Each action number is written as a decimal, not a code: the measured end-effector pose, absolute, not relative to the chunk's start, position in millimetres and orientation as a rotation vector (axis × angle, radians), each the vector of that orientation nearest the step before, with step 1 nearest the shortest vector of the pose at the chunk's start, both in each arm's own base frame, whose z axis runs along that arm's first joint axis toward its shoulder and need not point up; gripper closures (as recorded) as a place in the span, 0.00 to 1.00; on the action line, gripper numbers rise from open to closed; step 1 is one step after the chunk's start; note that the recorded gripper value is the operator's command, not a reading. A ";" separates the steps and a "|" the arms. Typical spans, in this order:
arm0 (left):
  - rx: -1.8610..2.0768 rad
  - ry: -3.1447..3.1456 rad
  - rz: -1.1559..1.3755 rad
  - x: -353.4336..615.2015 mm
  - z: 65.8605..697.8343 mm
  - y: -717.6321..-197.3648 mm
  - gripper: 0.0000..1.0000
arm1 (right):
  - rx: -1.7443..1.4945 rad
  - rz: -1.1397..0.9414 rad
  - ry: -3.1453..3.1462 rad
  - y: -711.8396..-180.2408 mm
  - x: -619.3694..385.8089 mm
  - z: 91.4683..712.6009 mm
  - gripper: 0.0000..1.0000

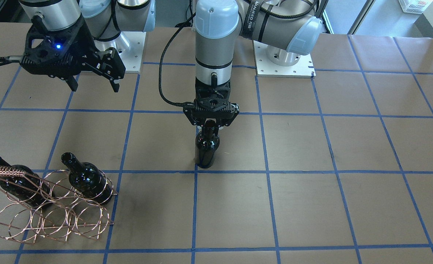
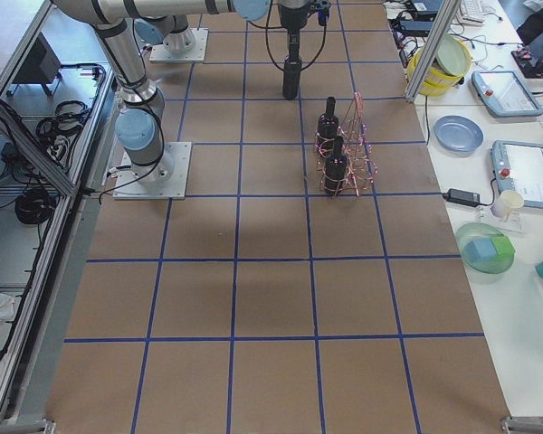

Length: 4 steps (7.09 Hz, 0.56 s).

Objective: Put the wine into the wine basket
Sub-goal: 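Set the bottle upright on the table and open the left gripper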

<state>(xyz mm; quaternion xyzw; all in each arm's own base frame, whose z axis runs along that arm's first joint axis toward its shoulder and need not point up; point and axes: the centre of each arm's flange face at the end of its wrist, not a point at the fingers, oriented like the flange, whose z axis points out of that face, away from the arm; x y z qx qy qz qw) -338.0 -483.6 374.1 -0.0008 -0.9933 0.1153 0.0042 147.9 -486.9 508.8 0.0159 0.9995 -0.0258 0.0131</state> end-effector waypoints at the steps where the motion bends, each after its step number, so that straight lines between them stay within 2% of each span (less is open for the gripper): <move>1: -0.002 -3.111 0.357 -338.2 373.5 -483.4 0.83 | 0.050 -0.081 3.115 -486.9 147.8 508.8 0.00; 2: -0.003 -3.111 0.353 -338.2 373.0 -483.2 0.25 | 0.051 -0.080 3.114 -486.9 147.9 508.8 0.00; 3: -0.004 -3.112 0.349 -338.3 372.3 -483.2 0.04 | 0.051 -0.080 3.112 -486.9 148.1 508.8 0.00; 4: -0.004 -3.113 0.346 -338.4 371.6 -483.1 0.00 | 0.052 -0.080 3.112 -486.9 148.2 508.8 0.00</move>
